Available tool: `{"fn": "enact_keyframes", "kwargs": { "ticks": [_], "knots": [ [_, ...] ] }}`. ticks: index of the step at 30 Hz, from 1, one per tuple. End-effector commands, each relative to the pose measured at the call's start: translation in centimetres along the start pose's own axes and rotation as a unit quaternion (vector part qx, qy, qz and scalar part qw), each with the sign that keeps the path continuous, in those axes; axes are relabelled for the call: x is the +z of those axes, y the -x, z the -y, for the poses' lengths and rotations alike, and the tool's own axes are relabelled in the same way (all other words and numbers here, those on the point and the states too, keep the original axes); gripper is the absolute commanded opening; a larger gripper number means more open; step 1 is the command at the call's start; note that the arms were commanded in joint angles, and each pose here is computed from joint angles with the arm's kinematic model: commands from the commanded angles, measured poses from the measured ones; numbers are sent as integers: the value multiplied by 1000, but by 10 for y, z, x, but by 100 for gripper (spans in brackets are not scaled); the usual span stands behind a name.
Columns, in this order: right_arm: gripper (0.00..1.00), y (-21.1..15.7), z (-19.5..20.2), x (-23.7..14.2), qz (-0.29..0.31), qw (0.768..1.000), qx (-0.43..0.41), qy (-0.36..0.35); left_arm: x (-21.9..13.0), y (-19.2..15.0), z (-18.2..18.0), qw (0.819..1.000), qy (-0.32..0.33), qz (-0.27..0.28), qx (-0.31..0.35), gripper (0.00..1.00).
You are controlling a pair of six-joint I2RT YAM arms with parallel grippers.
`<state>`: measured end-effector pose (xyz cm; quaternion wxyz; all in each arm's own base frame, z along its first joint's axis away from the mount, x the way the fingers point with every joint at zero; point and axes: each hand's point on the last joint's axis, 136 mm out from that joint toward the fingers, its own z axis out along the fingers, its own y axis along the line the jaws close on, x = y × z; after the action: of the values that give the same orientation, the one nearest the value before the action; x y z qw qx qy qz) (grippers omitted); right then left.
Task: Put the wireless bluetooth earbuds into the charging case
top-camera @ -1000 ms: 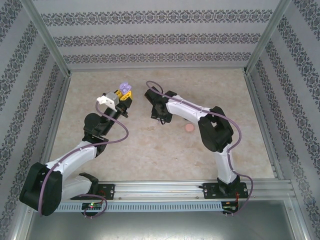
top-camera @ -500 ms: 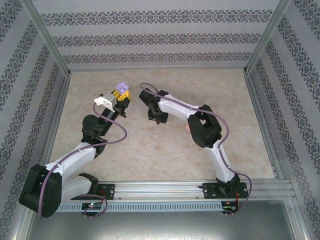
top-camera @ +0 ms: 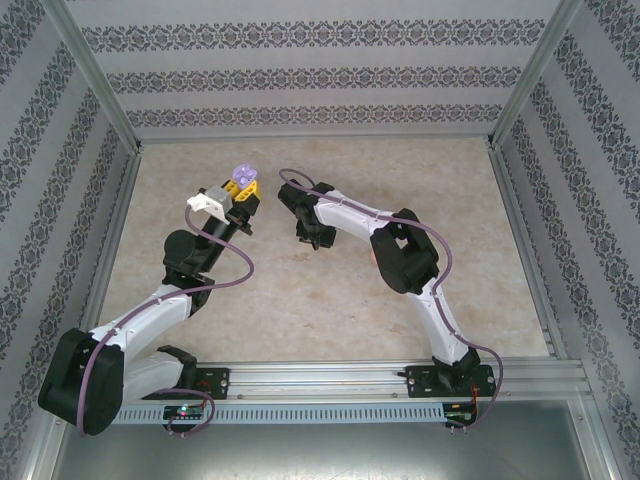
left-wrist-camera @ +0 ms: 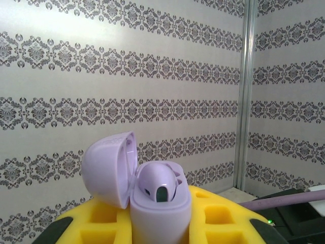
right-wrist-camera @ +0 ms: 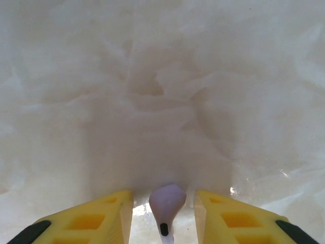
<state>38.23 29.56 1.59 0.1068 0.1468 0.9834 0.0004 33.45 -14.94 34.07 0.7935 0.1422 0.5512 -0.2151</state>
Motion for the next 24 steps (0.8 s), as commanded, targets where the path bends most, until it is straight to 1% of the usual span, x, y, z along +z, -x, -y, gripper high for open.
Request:
{"fn": "enact_keyframes", "kwargs": {
  "ticks": [1,14,24],
  "knots": [
    [36,6,5,5,4,1000,8,-15,-2,13,0,1000,-5,28,0,0],
    [35,9,13,14,1,999,14,-30,0,12,1,1000,-11,26,-2,0],
    [25,9,19,15,1,999,11,-31,1,13,4,1000,-18,25,-2,0]
  ]
}}
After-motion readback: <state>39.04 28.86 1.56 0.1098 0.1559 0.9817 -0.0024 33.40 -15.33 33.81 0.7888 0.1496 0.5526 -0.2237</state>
